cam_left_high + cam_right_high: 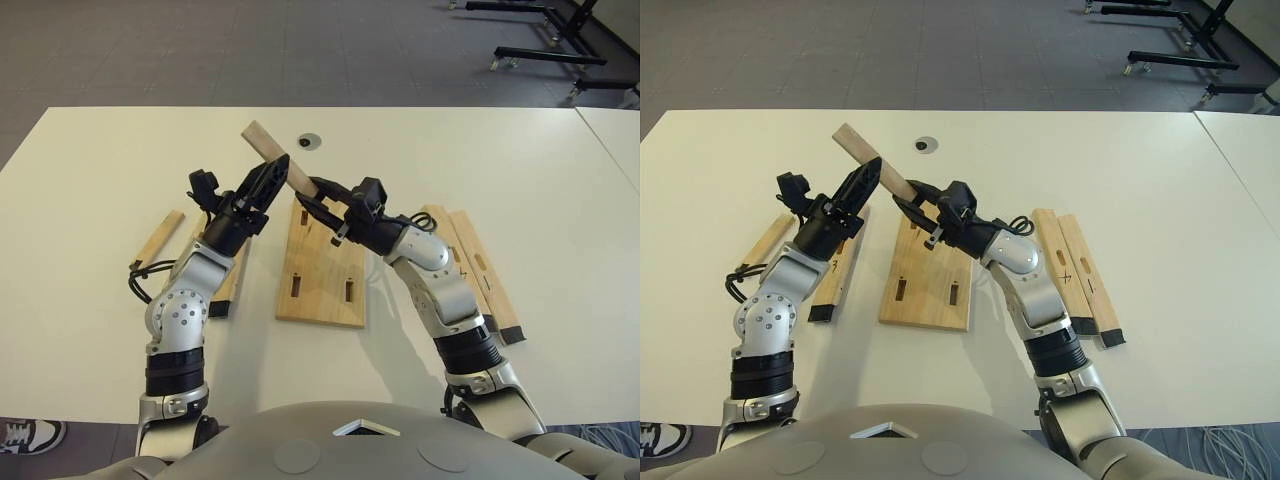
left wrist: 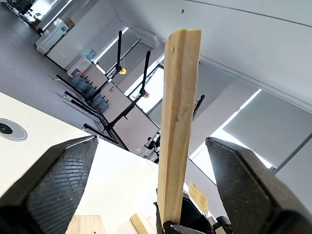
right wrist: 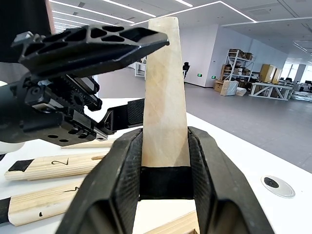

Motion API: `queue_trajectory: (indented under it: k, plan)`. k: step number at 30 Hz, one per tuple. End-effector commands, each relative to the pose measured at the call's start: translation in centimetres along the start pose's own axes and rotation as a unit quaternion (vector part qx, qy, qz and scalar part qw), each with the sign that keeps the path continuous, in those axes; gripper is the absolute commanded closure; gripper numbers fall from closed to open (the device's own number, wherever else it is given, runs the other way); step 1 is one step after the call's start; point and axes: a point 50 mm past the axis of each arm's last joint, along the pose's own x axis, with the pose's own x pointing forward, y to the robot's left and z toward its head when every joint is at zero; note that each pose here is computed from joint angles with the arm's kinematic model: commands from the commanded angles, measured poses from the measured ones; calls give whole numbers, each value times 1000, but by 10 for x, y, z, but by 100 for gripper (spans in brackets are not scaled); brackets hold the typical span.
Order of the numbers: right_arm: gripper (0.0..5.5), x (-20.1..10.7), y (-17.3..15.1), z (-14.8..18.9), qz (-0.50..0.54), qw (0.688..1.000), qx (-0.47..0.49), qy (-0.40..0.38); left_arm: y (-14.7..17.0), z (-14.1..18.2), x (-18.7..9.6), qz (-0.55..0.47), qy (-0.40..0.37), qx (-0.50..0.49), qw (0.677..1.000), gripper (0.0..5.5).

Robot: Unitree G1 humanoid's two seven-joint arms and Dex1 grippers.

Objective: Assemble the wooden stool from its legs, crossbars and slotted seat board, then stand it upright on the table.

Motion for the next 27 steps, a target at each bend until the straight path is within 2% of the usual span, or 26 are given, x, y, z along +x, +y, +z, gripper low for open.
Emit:
queue_trajectory:
  k: [1,3,7,9,19,24,27]
  plan:
    - [421,-2,3,-12,-2,1000,-1,31,-5,2,9,-7,5,6,1000,147]
    - [421,-3,4,-16,-4,999,-2,38,-6,2,10,-5,5,6,1000,147]
    - [421,-1,3,-16,-3,999,-3,42,-6,1,11,-1,12,8,1000,218]
    - [421,-2,4,-18,-4,999,-1,49,-6,-1,11,2,17,11,1000,220]
    - [421,-2,6,-16,8,999,-1,49,7,-6,7,51,20,35,998,411]
    - [421,-2,4,-15,6,999,-5,47,6,-3,6,45,10,22,999,495]
    - [421,-3,2,-16,3,999,-10,49,5,-2,5,41,8,20,999,509]
